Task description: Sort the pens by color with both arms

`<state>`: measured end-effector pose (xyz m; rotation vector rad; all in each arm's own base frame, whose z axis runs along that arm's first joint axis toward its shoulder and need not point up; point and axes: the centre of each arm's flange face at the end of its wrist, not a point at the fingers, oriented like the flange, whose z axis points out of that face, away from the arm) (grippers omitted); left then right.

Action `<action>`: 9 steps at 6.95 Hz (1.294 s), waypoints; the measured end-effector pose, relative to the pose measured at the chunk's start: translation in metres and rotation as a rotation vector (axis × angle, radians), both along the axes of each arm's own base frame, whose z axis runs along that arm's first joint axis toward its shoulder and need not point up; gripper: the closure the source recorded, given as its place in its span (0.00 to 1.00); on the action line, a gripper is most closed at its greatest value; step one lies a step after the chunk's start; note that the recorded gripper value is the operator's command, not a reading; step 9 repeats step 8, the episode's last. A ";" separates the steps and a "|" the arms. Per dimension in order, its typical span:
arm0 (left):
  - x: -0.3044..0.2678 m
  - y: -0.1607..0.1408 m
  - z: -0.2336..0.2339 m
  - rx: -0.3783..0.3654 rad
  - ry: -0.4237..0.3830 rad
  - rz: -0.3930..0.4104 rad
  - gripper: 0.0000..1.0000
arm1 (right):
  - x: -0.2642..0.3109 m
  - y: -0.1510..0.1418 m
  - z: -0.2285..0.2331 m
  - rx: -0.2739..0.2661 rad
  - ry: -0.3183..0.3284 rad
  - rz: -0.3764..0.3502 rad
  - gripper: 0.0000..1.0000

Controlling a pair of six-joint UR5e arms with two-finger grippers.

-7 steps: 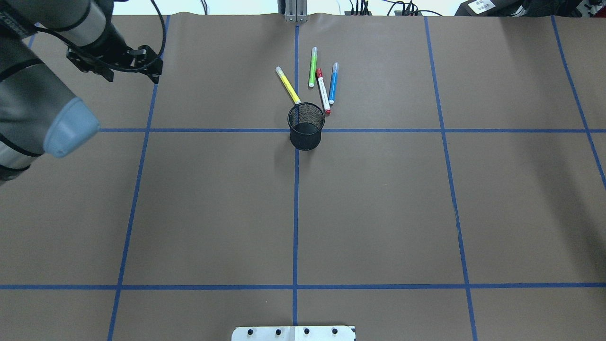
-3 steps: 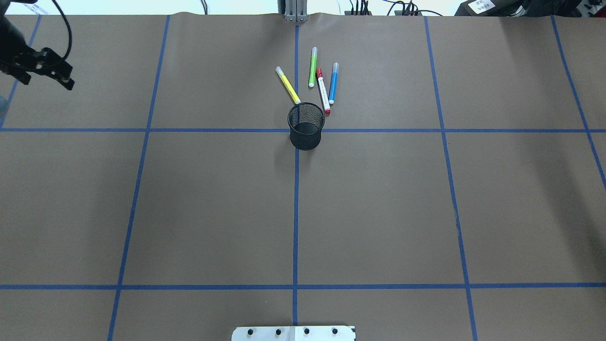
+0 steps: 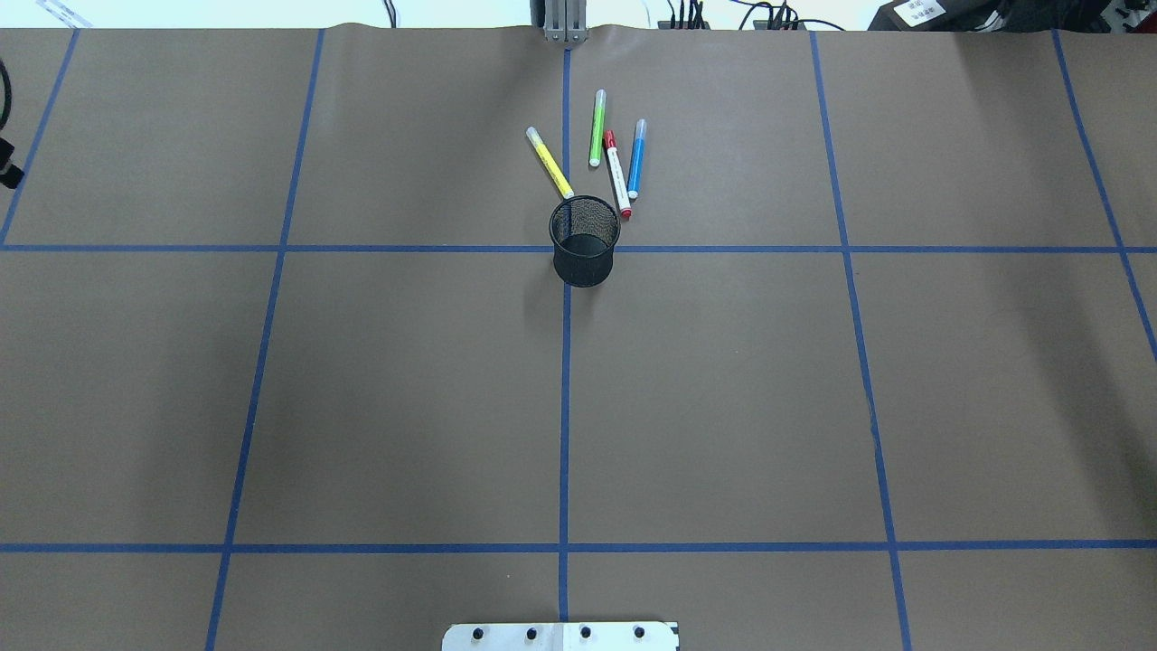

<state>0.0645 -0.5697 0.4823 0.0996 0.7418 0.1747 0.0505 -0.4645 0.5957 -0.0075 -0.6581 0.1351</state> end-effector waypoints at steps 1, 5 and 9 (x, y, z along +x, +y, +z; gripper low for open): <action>-0.023 0.005 0.023 -0.005 -0.010 0.003 0.00 | 0.000 0.000 -0.001 0.002 0.000 0.000 0.00; -0.093 0.011 0.101 -0.036 -0.028 0.022 0.00 | 0.000 0.001 -0.001 0.000 0.001 0.001 0.00; -0.113 0.015 0.133 -0.039 -0.029 0.052 0.00 | 0.000 0.003 0.001 -0.003 0.002 0.001 0.00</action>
